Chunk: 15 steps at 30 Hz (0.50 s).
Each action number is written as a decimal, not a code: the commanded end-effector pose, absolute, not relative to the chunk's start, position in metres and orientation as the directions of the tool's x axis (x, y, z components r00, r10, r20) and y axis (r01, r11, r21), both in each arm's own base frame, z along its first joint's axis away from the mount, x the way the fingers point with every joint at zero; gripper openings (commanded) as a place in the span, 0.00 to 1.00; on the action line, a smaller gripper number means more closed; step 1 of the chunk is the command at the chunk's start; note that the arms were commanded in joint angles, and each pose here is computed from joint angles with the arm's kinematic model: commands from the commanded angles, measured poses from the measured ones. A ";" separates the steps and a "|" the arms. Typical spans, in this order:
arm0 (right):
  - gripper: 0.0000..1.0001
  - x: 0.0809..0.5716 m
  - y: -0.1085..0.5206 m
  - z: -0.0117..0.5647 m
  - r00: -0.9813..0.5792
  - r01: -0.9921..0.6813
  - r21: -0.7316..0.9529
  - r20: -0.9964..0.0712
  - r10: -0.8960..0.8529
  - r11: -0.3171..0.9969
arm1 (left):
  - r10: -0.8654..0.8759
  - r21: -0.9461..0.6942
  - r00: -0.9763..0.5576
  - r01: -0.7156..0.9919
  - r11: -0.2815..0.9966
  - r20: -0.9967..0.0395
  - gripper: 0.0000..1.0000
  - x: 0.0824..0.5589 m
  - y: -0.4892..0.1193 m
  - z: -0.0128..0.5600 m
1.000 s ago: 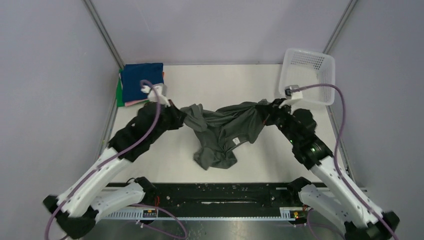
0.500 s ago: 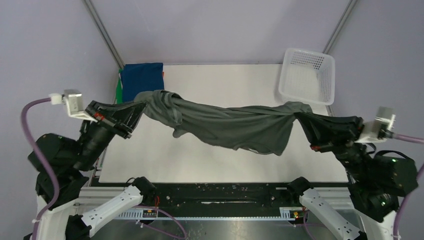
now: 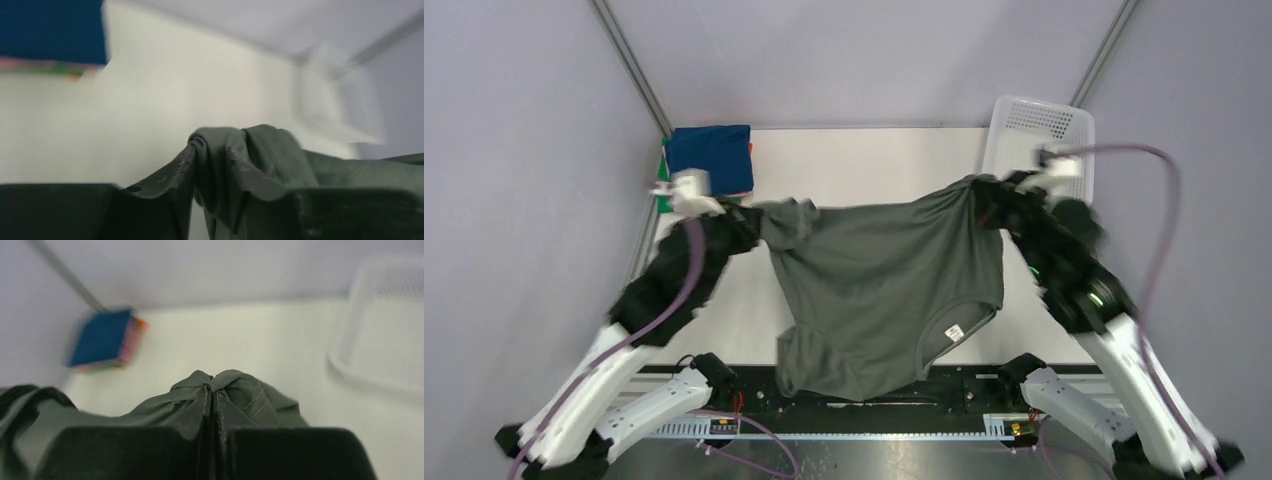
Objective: Fold and stack the t-shirts
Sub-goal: Flatten out the tshirt
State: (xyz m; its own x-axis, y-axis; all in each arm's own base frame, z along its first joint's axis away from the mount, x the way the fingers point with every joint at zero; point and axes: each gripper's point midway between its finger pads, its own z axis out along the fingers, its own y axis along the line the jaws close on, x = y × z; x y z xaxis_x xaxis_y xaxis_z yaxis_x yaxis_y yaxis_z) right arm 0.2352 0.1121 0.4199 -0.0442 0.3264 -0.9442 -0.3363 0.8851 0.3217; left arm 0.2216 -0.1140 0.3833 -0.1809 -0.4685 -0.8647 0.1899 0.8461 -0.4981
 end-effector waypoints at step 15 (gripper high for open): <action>0.99 0.328 0.134 0.150 -0.684 0.050 0.118 -0.720 0.120 0.992 | -0.376 -0.318 -0.610 -0.207 0.925 -0.697 0.99 0.298 -0.109 0.157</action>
